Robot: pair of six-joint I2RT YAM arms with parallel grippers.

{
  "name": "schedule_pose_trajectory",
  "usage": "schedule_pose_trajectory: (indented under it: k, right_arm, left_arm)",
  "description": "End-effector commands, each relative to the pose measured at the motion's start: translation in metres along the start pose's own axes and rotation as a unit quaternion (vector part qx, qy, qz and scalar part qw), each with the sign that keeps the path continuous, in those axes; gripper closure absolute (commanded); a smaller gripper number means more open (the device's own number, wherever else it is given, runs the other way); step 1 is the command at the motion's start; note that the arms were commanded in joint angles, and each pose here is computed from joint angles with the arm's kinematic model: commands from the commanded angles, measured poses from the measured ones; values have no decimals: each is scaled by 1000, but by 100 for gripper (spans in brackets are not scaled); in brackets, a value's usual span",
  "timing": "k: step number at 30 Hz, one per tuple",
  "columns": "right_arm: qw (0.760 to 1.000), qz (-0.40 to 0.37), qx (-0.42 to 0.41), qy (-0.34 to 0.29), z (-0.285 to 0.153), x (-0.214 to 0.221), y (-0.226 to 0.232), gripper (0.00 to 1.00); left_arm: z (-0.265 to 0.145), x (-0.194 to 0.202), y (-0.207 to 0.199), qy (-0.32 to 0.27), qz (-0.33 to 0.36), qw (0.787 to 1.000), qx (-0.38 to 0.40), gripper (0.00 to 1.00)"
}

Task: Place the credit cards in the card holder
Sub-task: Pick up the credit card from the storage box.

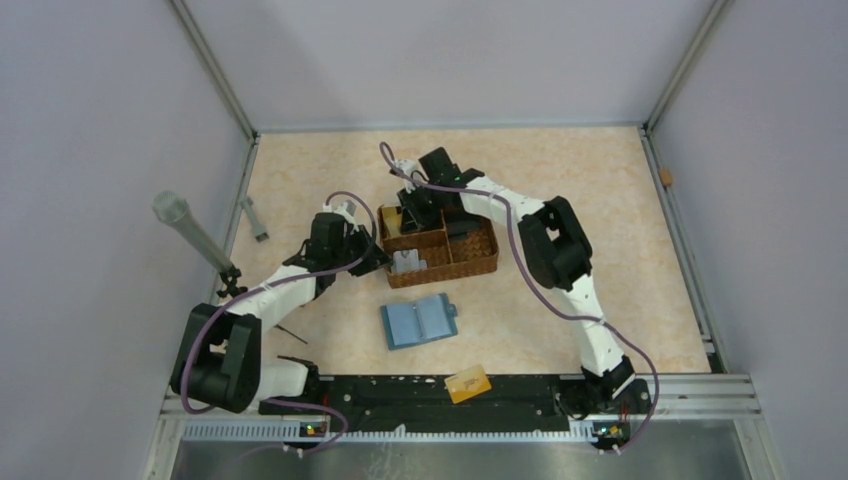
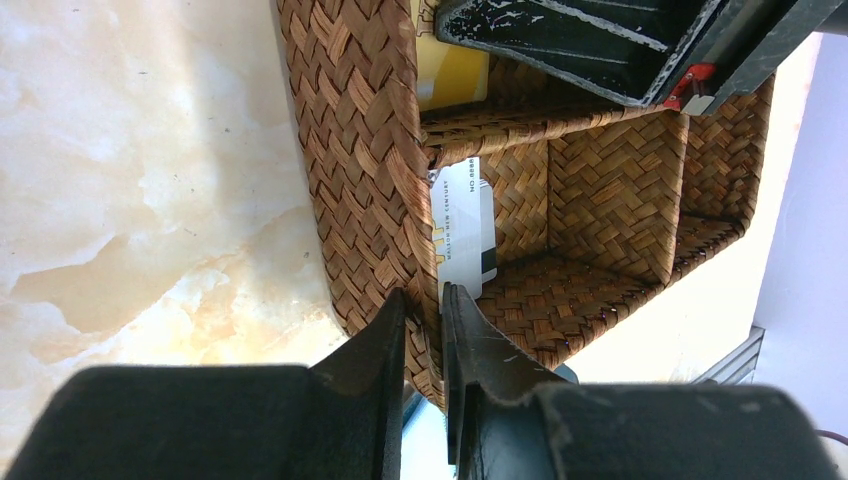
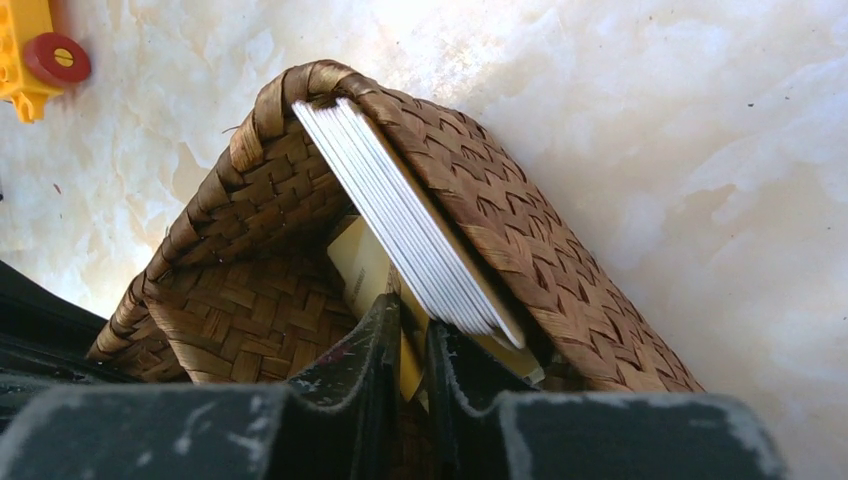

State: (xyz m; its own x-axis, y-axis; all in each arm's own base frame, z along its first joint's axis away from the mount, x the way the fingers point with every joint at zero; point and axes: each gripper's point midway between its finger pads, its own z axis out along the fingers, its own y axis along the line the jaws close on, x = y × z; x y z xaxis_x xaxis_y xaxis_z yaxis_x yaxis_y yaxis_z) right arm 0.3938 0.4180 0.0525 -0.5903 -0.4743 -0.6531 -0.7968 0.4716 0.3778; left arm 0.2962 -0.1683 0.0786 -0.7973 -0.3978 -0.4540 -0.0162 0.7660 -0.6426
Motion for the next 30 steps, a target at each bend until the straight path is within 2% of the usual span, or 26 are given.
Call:
schedule_pose_trajectory:
  k: [1,7,17,30]
  right_arm:
    - [999,-23,24,-37,-22,-27,1,89]
    - [998,-33,30,-43,-34,-30,3,98]
    - [996,-41,45,-59,-60,-42,1,98]
    - [995,-46,3,-90,-81,-61,30,100]
  left_arm:
    - [-1,-2,1,1,9,1000,-5,88]
    - [-4,-3,3,-5,8,1000,-13,88]
    - [-6,-4,2,-8,5,1000,-13,88]
    - [-8,-5,0,-11,5,1000,-11,87]
